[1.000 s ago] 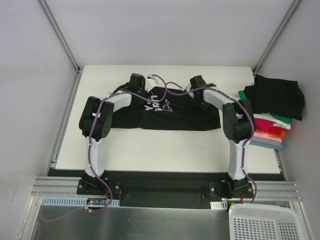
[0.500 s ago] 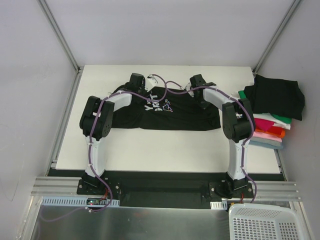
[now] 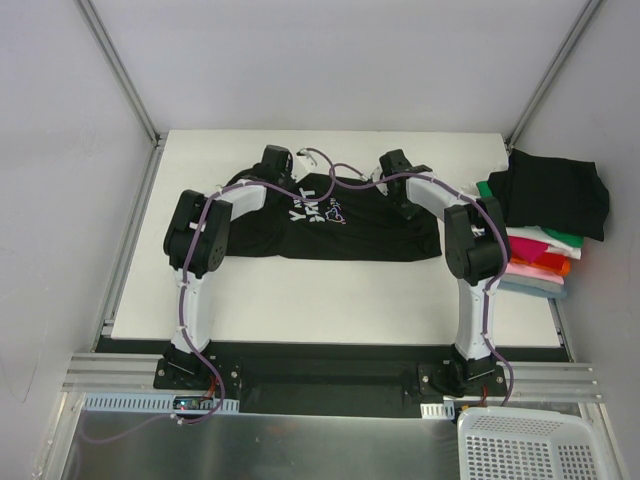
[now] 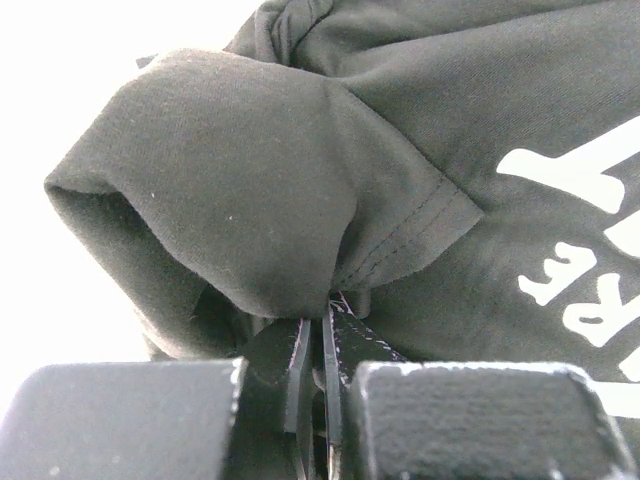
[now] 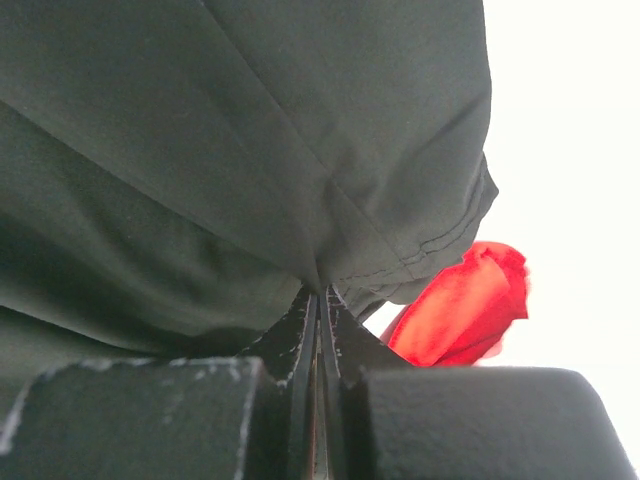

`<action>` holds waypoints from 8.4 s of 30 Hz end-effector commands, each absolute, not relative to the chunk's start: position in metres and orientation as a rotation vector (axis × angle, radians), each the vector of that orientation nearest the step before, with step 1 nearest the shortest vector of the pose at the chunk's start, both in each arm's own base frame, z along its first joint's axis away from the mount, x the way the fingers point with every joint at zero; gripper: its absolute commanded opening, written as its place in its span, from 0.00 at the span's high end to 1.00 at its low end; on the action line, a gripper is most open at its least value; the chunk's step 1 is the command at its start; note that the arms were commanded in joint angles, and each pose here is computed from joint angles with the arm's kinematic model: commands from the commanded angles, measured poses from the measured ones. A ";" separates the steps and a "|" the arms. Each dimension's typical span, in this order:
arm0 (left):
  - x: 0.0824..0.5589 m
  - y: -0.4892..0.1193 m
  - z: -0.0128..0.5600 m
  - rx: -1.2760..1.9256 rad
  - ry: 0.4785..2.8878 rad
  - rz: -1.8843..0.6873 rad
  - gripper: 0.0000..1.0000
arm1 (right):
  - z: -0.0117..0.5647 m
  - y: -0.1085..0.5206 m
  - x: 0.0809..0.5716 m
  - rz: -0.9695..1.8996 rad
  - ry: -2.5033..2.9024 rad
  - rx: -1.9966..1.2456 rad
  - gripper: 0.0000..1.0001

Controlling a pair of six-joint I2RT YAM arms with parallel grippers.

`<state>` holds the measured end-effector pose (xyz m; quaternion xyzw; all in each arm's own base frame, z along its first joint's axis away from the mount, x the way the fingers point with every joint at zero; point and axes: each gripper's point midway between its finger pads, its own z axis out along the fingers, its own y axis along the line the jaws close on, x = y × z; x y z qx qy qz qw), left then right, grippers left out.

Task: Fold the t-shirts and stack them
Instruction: Fold the tshirt

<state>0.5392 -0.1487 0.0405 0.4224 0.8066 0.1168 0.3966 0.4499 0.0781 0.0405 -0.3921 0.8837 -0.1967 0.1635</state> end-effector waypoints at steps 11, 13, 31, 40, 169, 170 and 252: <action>0.539 -0.136 0.180 0.902 1.841 0.380 1.00 | 0.069 0.081 0.435 -0.563 2.494 -1.100 0.99; 0.540 -0.135 0.179 0.903 1.845 0.389 1.00 | 0.070 0.080 0.435 -0.568 2.492 -1.100 0.99; 0.544 -0.144 0.111 0.996 1.935 0.372 0.75 | 0.059 0.078 0.436 -0.585 2.509 -1.118 0.99; 0.557 -0.155 0.091 1.005 1.953 0.345 0.53 | 0.057 0.077 0.434 -0.590 2.512 -1.125 0.99; 0.416 -0.047 0.183 1.012 1.871 0.701 1.00 | 0.087 0.044 0.333 -0.606 2.607 -1.151 0.99; 0.414 -0.046 0.181 1.015 1.875 0.701 1.00 | 0.085 0.044 0.333 -0.604 2.611 -1.150 0.99; 0.468 -0.089 0.156 0.918 2.005 0.388 0.01 | 0.096 0.102 0.355 -0.239 2.598 -1.070 0.04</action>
